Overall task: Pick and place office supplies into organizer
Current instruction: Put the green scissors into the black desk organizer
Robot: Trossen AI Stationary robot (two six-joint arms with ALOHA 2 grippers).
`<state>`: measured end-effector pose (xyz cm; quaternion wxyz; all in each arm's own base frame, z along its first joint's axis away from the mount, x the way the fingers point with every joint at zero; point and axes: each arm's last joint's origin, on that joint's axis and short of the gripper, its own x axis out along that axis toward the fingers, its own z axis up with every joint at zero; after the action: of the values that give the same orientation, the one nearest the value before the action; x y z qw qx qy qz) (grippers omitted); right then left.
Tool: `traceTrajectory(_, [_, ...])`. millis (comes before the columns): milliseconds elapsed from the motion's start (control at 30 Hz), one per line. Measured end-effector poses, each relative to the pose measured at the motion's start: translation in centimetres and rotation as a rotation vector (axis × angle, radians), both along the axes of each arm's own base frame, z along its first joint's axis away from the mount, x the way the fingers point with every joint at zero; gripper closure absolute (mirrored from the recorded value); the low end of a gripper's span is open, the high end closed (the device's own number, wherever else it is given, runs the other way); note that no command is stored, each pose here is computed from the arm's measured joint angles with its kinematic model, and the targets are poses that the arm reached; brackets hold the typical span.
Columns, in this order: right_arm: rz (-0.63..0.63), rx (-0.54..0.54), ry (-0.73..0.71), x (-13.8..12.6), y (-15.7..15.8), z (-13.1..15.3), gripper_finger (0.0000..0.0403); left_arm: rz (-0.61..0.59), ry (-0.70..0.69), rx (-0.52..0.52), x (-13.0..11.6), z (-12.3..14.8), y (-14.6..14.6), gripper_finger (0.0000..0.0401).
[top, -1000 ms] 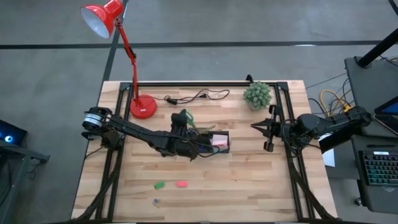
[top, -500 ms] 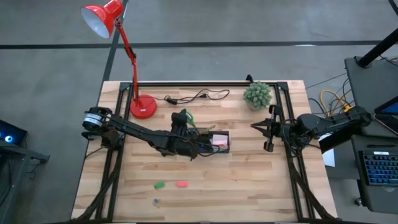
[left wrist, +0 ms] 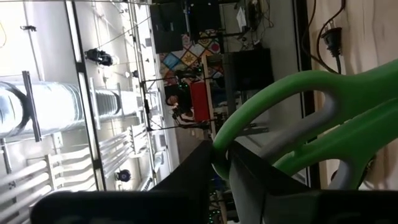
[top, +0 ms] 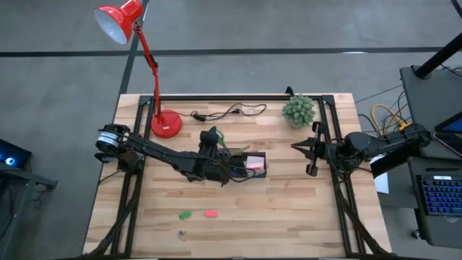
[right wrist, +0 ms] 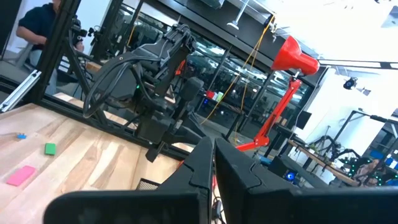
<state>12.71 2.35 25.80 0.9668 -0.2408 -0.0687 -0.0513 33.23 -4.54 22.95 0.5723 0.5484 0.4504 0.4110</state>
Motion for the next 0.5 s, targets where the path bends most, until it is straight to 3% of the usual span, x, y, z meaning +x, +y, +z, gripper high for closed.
traceTrajectory(500, [0.0, 0.0, 0.0, 0.0, 0.0, 0.0, 0.0394, -0.034, 0.028, -0.04, 0.26, 0.08, -0.11, 0.0367])
